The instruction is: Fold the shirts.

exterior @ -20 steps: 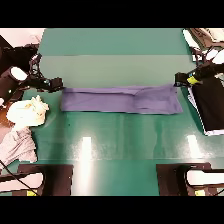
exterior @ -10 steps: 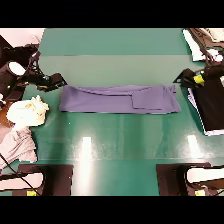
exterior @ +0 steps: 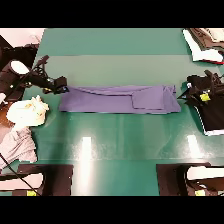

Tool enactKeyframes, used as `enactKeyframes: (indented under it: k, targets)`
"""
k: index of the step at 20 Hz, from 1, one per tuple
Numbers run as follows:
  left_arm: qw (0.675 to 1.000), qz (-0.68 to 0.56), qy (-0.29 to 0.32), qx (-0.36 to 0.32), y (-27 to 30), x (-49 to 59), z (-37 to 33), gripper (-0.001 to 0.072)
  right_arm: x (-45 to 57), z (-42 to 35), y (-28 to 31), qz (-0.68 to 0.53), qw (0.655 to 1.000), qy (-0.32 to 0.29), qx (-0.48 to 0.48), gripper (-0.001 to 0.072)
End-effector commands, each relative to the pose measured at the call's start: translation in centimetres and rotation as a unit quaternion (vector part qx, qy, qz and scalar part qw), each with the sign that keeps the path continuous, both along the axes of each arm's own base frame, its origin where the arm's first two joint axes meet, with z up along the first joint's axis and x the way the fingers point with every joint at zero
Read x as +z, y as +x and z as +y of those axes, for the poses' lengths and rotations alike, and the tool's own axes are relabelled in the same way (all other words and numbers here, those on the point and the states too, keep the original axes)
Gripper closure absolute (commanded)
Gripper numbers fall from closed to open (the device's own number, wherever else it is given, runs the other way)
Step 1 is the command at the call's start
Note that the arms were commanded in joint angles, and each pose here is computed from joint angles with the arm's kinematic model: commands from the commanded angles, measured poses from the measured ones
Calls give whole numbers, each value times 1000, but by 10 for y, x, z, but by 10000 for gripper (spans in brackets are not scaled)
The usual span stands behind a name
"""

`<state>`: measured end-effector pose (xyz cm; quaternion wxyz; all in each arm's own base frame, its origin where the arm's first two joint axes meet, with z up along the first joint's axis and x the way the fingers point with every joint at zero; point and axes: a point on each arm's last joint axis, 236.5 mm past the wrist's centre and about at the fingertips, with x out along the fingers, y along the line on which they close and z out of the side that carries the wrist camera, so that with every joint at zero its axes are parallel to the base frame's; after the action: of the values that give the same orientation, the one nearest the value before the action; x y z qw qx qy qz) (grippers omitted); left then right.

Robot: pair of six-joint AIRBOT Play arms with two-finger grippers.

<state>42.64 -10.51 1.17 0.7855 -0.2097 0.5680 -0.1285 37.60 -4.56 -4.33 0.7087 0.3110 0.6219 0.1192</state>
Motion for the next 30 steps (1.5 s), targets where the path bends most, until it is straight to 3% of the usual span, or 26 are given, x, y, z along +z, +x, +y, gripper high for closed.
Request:
enactKeyframes:
  k: [1,12,13,15,16,18,19,20,23,30]
  targets:
    - [999,-2,-4,-42,-9,1,-35,684,-12,12,8,-14,999,52,2,56]
    - [994,-12,-5,-107,-28,2,-95,685,-39,40,26,-26,998,44,34,77]
    - [994,-11,-5,-110,-29,2,-97,685,-40,46,27,-30,998,42,41,137]
    - [993,-11,-5,-114,-32,2,-101,685,-40,55,29,-31,997,40,53,182]
    - [993,-11,-5,-117,-32,2,-102,685,-40,59,29,-32,997,39,59,327]
    - [992,-11,-5,-122,-35,2,-107,685,-40,63,28,-39,996,38,73,467]
    - [992,-11,-5,-125,-36,2,-108,685,-39,65,29,-46,995,40,78,613]
    - [992,-12,-4,-127,-37,2,-110,685,-35,68,32,-56,994,50,80,694]
    - [991,-24,-7,-130,-35,3,-122,685,-14,76,38,-87,990,80,78,697]
    - [985,-54,-14,-164,-4,-6,-182,686,76,100,38,-131,982,85,110,699]
